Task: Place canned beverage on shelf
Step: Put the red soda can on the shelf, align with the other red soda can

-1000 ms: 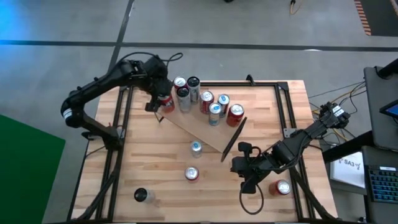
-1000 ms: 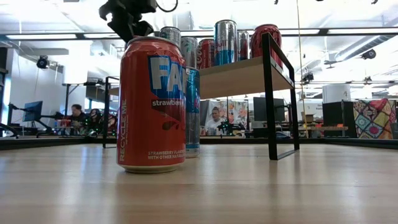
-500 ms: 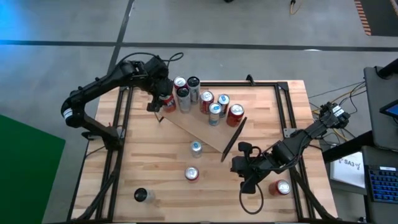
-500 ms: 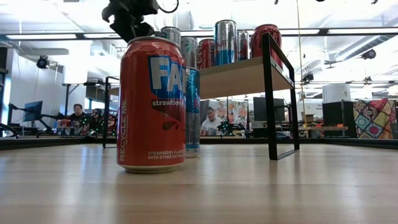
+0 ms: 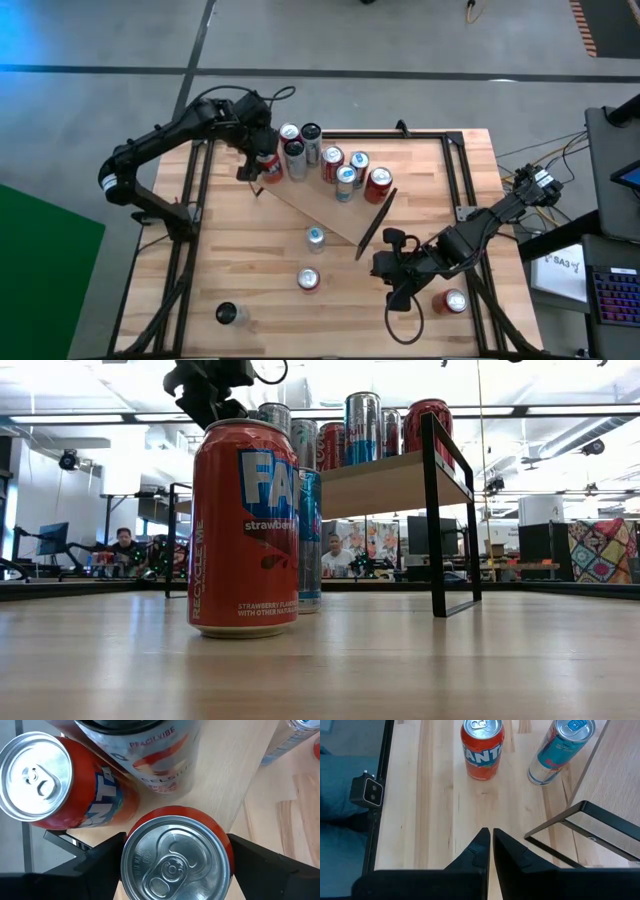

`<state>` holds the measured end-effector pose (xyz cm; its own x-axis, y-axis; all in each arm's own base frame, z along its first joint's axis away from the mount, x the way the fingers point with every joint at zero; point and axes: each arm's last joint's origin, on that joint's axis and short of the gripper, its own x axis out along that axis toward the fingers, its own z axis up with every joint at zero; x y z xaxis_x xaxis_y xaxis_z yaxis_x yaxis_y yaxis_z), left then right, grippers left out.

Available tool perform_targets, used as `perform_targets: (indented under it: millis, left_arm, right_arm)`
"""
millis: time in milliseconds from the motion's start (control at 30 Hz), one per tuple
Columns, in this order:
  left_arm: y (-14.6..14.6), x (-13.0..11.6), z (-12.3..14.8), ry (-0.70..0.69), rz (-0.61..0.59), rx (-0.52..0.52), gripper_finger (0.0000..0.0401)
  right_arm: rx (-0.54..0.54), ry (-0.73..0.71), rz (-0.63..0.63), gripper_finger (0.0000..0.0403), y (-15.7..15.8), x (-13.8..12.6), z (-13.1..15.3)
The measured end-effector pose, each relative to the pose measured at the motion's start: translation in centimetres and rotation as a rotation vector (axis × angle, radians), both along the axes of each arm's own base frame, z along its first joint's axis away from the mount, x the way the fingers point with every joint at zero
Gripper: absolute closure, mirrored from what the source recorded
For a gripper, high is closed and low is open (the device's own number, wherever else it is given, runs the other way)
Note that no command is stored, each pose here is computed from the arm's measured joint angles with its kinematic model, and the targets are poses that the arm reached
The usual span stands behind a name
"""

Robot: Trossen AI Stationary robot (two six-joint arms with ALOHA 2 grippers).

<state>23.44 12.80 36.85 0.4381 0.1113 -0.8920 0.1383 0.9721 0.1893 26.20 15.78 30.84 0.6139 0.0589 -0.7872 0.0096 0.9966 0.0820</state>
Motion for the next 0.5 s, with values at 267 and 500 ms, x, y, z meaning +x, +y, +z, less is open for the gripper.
perform_targets:
  millis: [267,500]
  left_arm:
    - [0.03,0.06,-0.26,-0.001,0.0,0.0,0.0092]
    - [0.02,0.04,-0.28,0.001,-0.003,0.001,0.0091]
  right_arm:
    - [0.007,-0.004,-0.006,0.039,0.02,0.03,0.03]
    - [0.009,-0.007,-0.006,0.039,0.03,0.05,0.07]
